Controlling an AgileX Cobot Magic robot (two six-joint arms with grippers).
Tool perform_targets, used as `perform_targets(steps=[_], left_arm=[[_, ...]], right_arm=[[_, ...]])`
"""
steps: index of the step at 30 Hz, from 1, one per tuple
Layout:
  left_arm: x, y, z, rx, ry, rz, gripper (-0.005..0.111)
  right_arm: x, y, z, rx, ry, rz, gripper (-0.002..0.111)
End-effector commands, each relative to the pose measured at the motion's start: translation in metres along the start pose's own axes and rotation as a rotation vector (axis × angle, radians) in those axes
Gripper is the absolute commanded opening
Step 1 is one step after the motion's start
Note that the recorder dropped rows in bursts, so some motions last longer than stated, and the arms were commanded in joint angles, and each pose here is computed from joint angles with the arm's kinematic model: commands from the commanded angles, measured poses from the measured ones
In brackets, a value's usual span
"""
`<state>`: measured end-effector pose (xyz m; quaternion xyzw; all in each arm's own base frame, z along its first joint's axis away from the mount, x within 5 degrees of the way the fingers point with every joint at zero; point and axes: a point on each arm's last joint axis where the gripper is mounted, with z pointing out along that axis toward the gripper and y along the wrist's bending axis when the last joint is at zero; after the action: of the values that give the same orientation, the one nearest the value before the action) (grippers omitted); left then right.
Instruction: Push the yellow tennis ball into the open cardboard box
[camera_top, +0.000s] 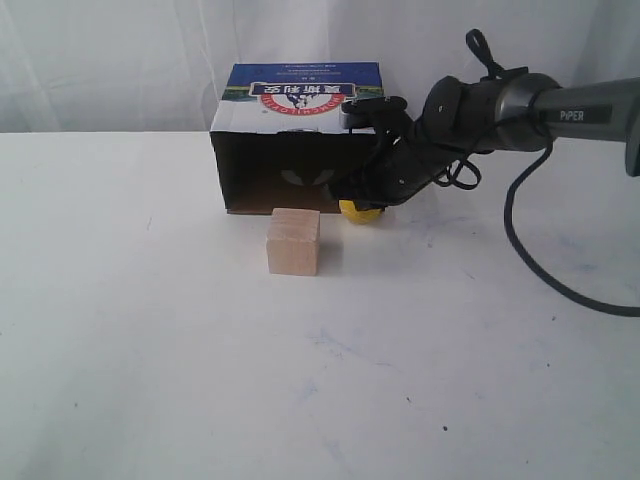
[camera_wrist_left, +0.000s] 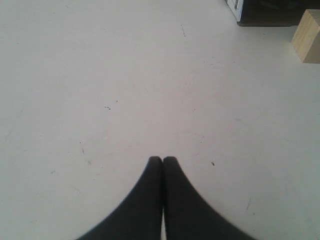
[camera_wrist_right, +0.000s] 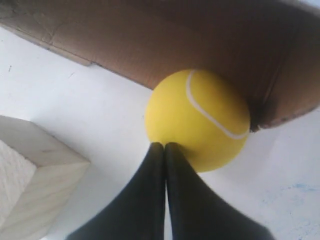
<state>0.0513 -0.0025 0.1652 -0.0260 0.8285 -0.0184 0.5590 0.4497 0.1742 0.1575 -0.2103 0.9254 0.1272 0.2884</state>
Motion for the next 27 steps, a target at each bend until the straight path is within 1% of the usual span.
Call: perform_targets(steps=[1,5,7,15,18,20,24,27], left_arm=[[0.000,-0.001,0.000,0.009,-0.004,-0.009,0.000],[0.000,-0.001,0.000,0.009,-0.004,-0.009,0.000],[0.000,-0.001,0.000,0.009,-0.004,-0.009,0.000],[0.000,-0.001,0.000,0.009,-0.004,-0.009,0.000],[0.000,-0.001,0.000,0.009,-0.004,-0.009,0.000],[0.000,-0.001,0.000,0.009,-0.004,-0.009,0.000],[0.000,-0.001,0.000,0.009,-0.004,-0.009,0.000],[0.000,-0.001,0.000,0.009,-0.004,-0.009,0.000]], right_arm=[[0.001,0.000,-0.005,-0.006,0.030,-0.019,0.000],[0.000,0.007,-0.026,-0.050,0.103,-0.015,0.000],[0.005,0.010,-0.029,-0.070,0.151,-0.016,0.000],[0.027,0.007,-0.003,-0.069,0.232,0.008,0.000],[0.029,0.004,0.007,-0.050,0.209,0.007,0.000],[0.027,0.001,0.009,-0.012,0.177,0.006,0.000],[0.019,-0.007,0.009,0.072,0.109,-0.003,0.000],[0.010,-0.010,0.011,0.101,0.048,-0.031,0.000]])
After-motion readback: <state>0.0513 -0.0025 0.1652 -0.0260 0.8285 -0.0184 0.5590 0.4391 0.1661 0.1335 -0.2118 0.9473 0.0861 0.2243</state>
